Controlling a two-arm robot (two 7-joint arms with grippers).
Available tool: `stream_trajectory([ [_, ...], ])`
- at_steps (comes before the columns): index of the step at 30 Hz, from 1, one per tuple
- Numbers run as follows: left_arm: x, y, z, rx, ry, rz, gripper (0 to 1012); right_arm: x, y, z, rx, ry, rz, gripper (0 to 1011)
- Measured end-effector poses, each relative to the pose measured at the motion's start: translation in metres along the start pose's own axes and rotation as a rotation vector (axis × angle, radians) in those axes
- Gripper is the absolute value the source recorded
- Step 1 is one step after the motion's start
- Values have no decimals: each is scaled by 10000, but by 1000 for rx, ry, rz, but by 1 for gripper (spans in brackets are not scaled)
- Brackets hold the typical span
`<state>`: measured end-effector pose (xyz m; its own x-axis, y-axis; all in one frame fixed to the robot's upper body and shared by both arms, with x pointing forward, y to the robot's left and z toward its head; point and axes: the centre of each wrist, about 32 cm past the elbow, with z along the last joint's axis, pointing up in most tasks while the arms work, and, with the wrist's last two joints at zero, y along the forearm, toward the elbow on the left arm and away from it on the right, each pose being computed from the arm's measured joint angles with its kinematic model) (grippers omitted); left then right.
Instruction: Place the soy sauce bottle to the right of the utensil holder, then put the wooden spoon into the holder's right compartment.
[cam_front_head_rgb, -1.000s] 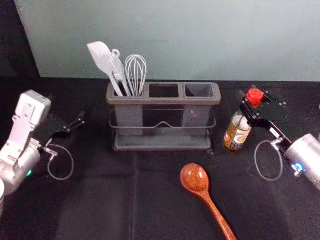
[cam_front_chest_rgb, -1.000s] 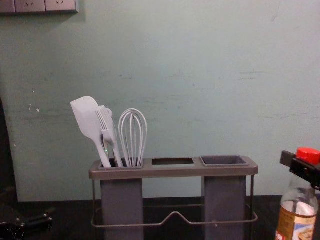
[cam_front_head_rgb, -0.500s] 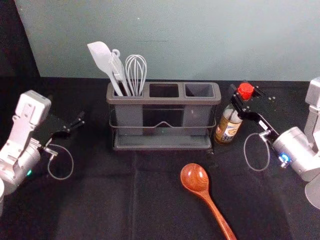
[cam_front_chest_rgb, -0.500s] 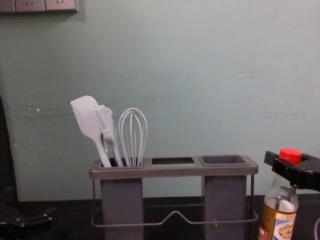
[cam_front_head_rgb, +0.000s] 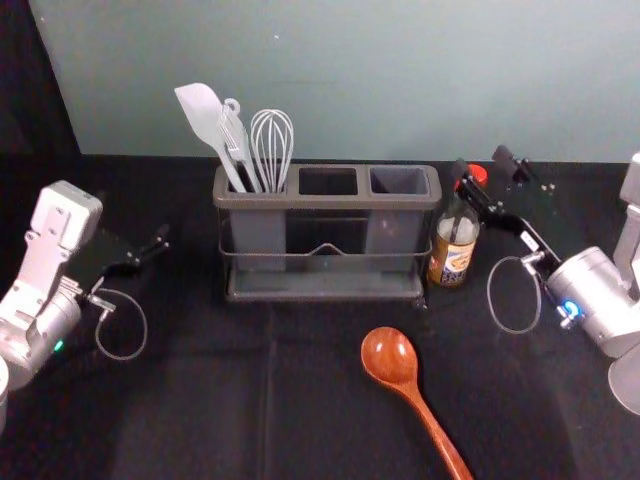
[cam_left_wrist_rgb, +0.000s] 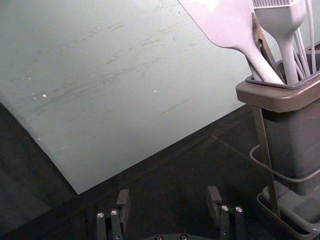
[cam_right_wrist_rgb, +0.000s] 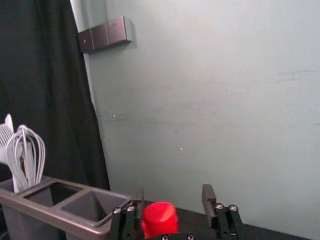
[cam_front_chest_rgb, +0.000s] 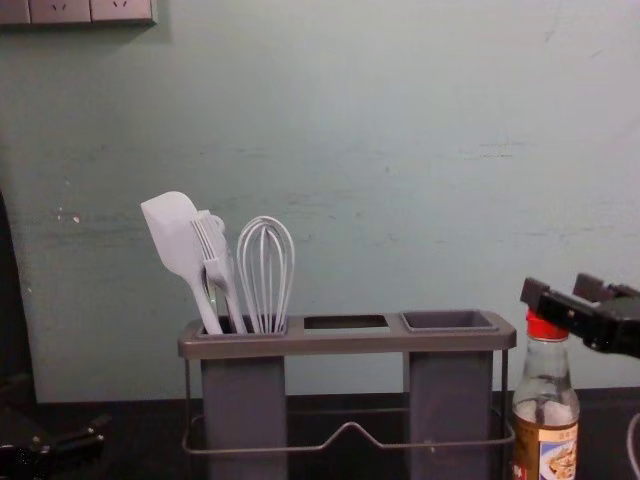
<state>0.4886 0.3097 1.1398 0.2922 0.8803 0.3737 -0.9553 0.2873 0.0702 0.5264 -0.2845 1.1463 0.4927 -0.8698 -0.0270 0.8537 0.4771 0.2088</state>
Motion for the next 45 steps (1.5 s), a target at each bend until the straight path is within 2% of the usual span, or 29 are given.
stream_trajectory([
  [6,0,0,0,0,0,0,1005,27,-27,90,20,-3,-6,904],
  [11,0,0,0,0,0,0,1005,39,-56,159,34,-9,-11,1002],
  [16,0,0,0,0,0,0,1005,33,-114,234,46,-15,-15,1003],
  [27,0,0,0,0,0,0,1005,-32,-356,385,47,-44,-2,1003],
  [37,0,0,0,0,0,0,1005,-209,-607,426,29,-57,52,1003],
  [45,0,0,0,0,0,0,1005,-422,-784,400,5,-62,130,1003],
])
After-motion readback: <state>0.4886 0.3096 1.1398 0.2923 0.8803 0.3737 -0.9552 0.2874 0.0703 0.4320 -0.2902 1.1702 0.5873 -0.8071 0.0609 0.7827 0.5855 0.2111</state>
